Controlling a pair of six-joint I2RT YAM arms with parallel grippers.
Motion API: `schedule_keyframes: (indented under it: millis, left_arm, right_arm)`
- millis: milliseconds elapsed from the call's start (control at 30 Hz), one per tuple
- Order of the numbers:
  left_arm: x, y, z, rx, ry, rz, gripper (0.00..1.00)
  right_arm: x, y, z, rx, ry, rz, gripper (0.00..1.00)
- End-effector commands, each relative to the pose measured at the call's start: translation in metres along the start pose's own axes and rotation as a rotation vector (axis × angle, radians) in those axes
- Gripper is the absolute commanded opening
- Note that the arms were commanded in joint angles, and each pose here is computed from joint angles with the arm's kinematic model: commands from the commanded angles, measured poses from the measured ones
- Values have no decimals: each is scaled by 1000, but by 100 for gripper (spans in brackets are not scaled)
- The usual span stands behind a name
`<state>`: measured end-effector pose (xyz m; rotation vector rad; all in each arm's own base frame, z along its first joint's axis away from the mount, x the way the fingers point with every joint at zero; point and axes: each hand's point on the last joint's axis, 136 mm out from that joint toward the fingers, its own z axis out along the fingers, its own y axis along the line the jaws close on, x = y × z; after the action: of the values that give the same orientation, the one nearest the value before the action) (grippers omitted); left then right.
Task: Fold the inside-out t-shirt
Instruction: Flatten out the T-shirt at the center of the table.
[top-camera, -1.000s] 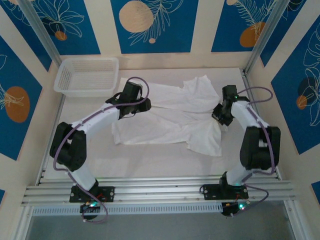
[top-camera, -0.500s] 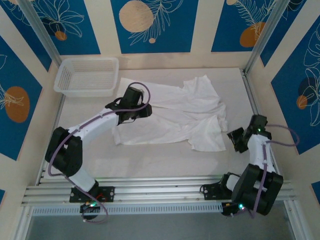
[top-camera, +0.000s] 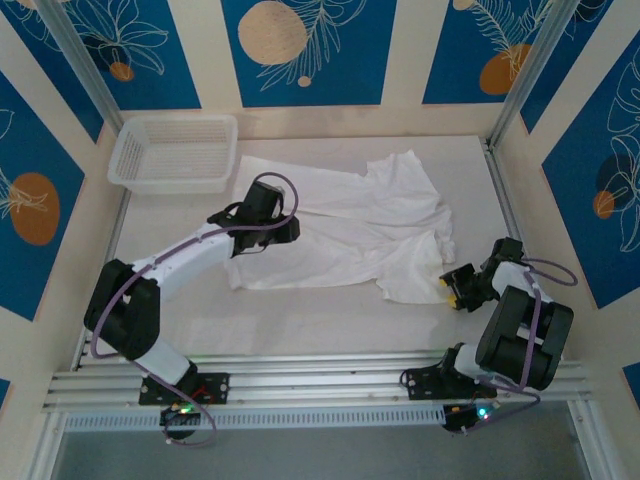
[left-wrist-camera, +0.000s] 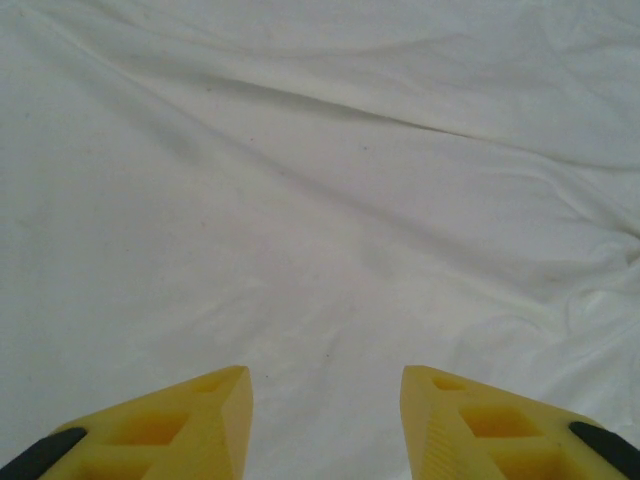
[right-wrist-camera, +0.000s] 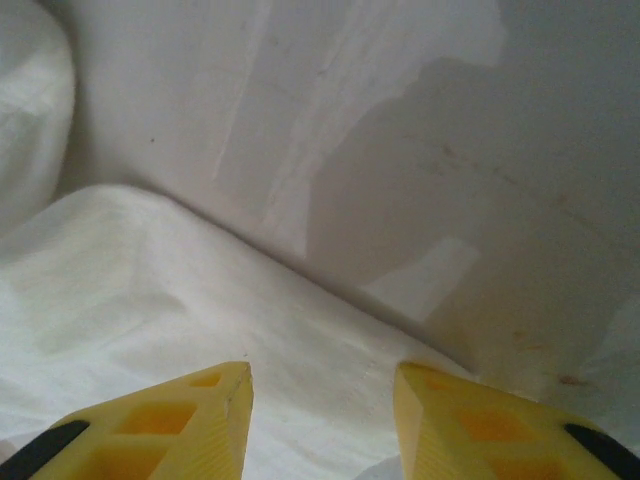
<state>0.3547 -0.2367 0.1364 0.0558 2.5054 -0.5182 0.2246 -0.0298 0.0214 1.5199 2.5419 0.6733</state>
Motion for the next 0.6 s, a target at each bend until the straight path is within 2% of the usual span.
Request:
schedule_keyframes:
  millis: [0,133,300,567]
  left_arm:
    - [-1,1,-8,-12,-20,12,43]
    - [-2,3,-9,-25,-26,9,43]
    - [-3,2,-11,-19,-29,0,44]
    - [-1,5,-9,-34,-23,-6,44]
  right_arm:
    - [-5,-7,-8,65,-50,21,46]
    - [-6,-12,-19,80,-121,18,47]
    - [-6,-19,-20,108,-147,41,47]
    - [-6,-14,-6,100,-89,31,46]
